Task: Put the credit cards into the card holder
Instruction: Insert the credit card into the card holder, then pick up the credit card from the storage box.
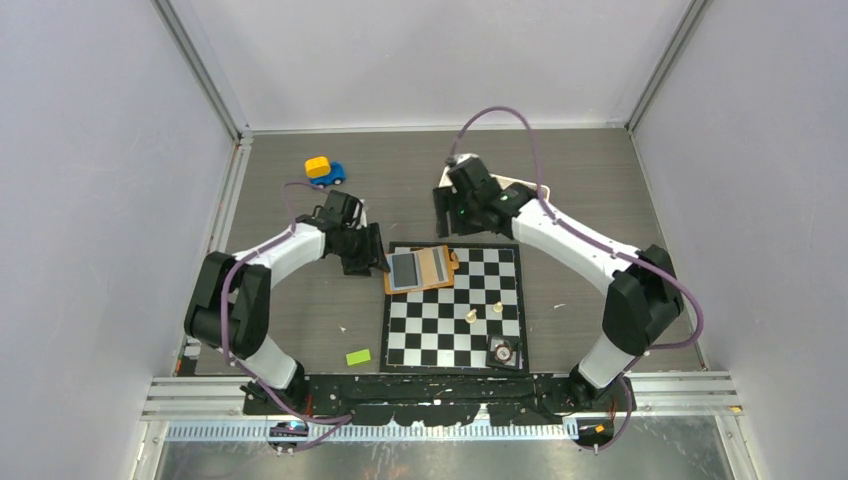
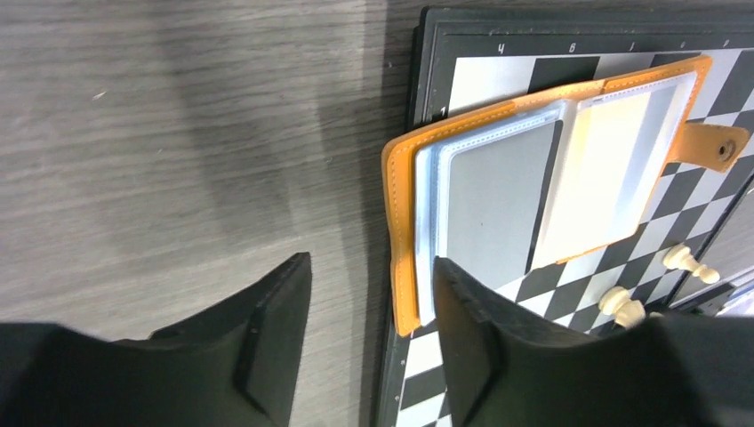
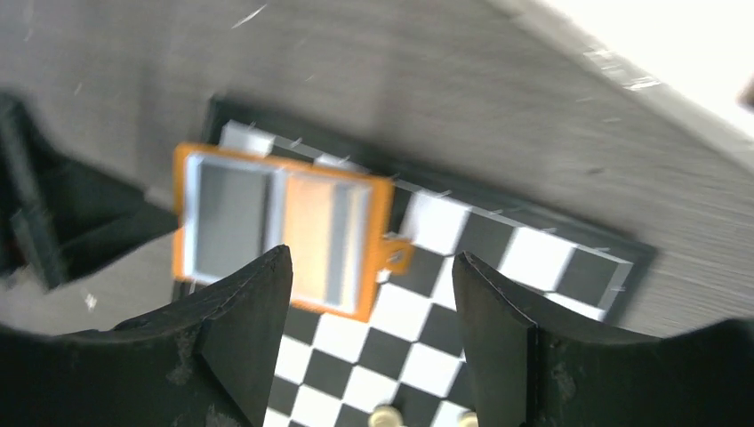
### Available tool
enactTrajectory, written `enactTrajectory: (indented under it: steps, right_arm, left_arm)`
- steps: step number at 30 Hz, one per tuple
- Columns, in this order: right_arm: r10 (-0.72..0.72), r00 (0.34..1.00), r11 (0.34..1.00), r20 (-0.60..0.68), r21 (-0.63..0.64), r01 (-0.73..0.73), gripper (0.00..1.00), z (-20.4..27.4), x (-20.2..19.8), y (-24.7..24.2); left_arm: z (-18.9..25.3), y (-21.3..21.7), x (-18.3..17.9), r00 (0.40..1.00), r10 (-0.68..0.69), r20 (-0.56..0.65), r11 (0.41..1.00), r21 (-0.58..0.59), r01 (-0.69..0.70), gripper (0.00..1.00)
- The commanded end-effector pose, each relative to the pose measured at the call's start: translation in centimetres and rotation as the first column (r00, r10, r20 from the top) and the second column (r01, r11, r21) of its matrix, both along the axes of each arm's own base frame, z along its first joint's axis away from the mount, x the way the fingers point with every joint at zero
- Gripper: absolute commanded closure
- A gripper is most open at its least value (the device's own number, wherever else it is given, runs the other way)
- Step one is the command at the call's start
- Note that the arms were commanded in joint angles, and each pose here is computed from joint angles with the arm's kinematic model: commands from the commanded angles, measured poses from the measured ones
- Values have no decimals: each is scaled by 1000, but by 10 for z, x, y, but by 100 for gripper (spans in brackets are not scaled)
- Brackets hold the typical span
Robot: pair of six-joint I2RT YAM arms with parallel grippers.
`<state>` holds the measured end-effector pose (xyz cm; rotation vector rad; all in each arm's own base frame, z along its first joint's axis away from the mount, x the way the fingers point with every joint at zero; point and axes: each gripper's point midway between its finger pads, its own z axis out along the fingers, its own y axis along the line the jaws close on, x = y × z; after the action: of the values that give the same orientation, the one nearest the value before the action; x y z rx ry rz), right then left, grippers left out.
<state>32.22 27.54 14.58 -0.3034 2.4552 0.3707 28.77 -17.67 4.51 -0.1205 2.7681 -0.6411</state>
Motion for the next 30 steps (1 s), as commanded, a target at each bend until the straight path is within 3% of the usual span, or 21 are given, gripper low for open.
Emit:
enactTrajectory:
  steps: [1,7,13,19,30]
  right_arm:
    - [-181,982,975,52,-120,187,28,21,33,-78]
    - [-389,921,920,-27,-66,387,28,16,77,-143]
    - [-478,878,871,-15,-134,472,37,2,115,-184]
    - [-525,850,838,-30,-190,511,47,-15,142,-208]
    - [-525,846,840,-88,-213,499,53,-45,159,-214]
  left_arm:
    - [43,12,13,994,20,105,1000,19,-22,40]
    - [98,28,13,979,1,203,998,58,-13,25]
    - [140,52,11,951,-66,301,984,178,12,19]
    - [133,87,12,946,-85,313,937,347,-30,15]
    - [120,80,14,950,-78,303,960,280,-10,15]
